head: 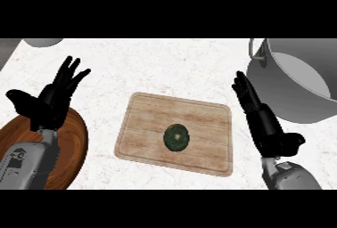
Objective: Pick the squash from the cutting board and place it in the pot
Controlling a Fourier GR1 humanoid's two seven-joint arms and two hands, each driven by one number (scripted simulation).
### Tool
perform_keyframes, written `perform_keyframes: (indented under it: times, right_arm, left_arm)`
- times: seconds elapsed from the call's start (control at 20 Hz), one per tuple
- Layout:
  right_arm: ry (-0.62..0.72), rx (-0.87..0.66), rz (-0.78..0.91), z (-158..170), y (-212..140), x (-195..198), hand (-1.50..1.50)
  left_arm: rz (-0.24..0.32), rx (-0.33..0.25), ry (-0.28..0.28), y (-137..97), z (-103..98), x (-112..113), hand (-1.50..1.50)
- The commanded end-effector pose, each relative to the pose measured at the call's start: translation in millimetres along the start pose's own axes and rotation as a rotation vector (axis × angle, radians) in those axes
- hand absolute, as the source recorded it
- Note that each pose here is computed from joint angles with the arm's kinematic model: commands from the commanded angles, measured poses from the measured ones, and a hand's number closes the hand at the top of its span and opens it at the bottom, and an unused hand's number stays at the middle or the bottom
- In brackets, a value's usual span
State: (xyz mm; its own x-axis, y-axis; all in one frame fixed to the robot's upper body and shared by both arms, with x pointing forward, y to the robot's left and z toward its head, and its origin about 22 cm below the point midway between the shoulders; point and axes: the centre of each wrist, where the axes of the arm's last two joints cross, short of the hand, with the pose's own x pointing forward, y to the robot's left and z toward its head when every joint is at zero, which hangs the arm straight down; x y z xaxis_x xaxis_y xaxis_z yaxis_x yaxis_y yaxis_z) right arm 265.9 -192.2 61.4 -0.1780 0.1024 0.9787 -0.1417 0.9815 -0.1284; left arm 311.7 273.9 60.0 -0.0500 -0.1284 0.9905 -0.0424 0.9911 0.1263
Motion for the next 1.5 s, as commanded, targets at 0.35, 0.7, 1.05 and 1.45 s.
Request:
perform_keyframes:
  times: [0.35, 0.7, 1.05, 1.45]
  right_arm:
    - [-0.039, 0.102, 0.57, -31, 19, -17, 1.5]
    - [-0.367, -0.071, 0.488, 33, 77, 11, -1.5]
    - [-0.124, -0.001, 0.812, 51, 60, 58, -1.5]
    - [0.122, 0.14, 0.983, 51, 76, 134, -1.5]
  left_arm:
    - [0.082, -0.054, 0.131, -31, 20, -9, 0.0]
    - [0.112, -0.018, 0.144, -26, 39, 0, 0.0]
    - [0.094, -0.008, 0.164, -36, 44, 6, 0.0]
    - [0.102, -0.016, 0.159, -48, 45, 8, 0.0]
